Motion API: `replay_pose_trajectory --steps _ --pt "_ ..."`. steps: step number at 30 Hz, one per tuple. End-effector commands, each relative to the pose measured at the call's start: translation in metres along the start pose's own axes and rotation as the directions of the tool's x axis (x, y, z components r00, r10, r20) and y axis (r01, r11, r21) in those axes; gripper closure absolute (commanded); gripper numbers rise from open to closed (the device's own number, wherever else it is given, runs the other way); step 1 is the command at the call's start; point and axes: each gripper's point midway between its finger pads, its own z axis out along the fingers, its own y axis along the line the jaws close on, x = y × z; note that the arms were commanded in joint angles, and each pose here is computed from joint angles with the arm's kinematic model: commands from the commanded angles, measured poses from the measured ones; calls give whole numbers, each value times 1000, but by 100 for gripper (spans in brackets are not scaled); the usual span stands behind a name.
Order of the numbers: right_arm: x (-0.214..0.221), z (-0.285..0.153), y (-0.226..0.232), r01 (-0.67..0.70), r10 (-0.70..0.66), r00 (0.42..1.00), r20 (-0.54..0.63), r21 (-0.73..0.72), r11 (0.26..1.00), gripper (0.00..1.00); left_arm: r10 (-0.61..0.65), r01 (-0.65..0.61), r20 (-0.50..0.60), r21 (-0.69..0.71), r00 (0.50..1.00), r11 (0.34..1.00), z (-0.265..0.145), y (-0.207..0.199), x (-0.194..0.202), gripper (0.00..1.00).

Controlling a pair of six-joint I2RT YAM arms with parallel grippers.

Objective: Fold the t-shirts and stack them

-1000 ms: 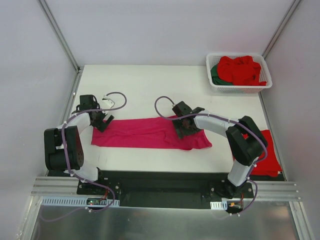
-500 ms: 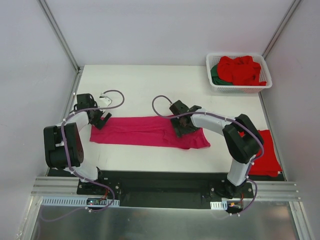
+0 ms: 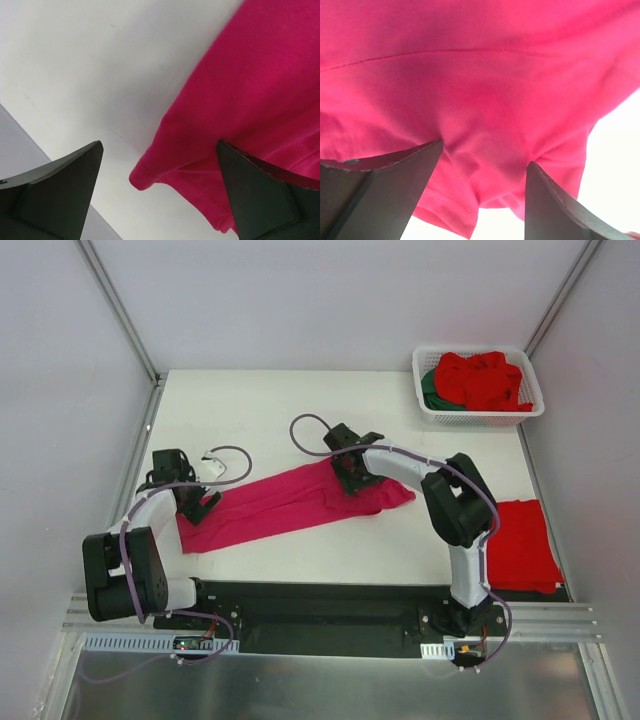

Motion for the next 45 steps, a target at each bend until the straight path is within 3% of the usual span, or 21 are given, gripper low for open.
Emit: replay_pose_trajectory --steps 1,11,20,32,38,45 --pt "-12 13 -16 41 -39 999 -20 105 994 25 39 -28 -71 144 997 989 -16 -48 21 1" --pt "-81 24 -14 -19 14 995 102 48 999 25 156 -146 -6 313 988 939 -40 -112 -9 1" --pt "-131 47 -23 -27 20 985 169 42 999 25 259 -223 -25 437 965 872 -41 -160 -11 1" --pt "-196 44 -41 -100 88 947 310 22 995 23 382 -306 -22 555 924 774 -54 -220 -8 1" --pt "-197 19 -63 -169 140 923 360 49 984 22 409 -365 38 531 912 765 -66 -219 -23 1" --pt "-186 -45 -65 -196 213 901 378 -85 977 23 328 -342 113 449 938 825 -92 -173 -72 1"
